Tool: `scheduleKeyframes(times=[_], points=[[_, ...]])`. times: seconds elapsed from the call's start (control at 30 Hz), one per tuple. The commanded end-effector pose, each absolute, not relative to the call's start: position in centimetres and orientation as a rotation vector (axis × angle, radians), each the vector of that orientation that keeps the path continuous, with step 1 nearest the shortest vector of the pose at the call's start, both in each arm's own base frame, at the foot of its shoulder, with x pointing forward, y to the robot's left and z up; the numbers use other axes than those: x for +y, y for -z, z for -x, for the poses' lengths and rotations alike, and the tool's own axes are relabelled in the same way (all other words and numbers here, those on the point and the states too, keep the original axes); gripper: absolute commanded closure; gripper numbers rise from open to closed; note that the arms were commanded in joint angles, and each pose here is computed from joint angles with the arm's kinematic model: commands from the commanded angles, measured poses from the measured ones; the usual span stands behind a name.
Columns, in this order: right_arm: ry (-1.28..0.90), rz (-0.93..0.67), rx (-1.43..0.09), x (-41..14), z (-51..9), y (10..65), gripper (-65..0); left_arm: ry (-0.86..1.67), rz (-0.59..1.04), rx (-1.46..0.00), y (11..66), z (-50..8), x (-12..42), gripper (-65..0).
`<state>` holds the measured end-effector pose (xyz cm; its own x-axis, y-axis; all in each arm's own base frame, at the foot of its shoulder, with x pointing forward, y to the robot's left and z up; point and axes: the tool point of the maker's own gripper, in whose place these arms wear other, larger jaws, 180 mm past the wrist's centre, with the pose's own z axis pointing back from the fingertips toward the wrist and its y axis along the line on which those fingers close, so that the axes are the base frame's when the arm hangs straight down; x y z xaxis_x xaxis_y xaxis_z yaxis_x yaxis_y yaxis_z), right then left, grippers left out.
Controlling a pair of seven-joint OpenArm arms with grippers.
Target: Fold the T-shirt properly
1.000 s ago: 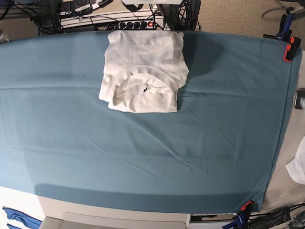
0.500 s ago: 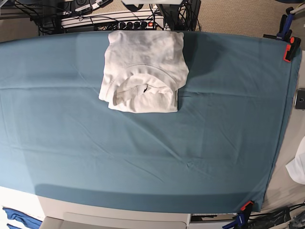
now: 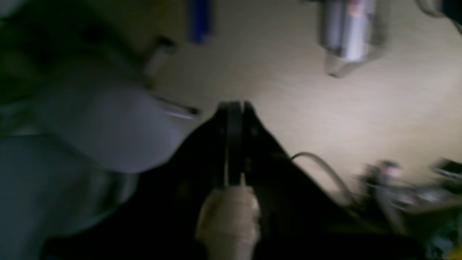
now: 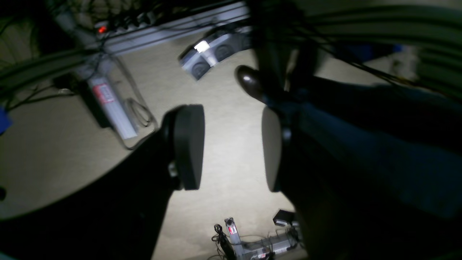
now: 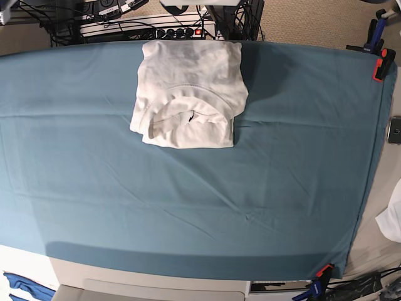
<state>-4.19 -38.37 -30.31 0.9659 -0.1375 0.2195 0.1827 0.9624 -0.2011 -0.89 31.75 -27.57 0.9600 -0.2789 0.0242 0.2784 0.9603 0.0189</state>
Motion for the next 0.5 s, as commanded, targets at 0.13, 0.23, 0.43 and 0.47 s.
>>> scheduleKeyframes(times=[0.13, 0.23, 0.43, 0.47], points=[[0.147, 0.093, -0.155, -36.6, 4.7, 34.1, -25.9, 0.293, 0.279, 0.006, 28.8, 4.0, 25.2, 0.0], [0.177, -0.025, -0.075, -35.1, 5.7, 38.2, -25.9, 0.316, 0.458, 0.045, 30.3, 6.1, 21.1, 0.0], [0.262, -0.202, 0.106, -32.3, 8.8, 47.2, -25.9, 0.31, 0.766, 0.131, 35.2, 11.2, 13.8, 0.0], [0.277, -0.226, 0.137, -31.7, 9.3, 48.5, -25.9, 0.306, 0.787, 0.145, 36.4, 11.8, 12.9, 0.0]])
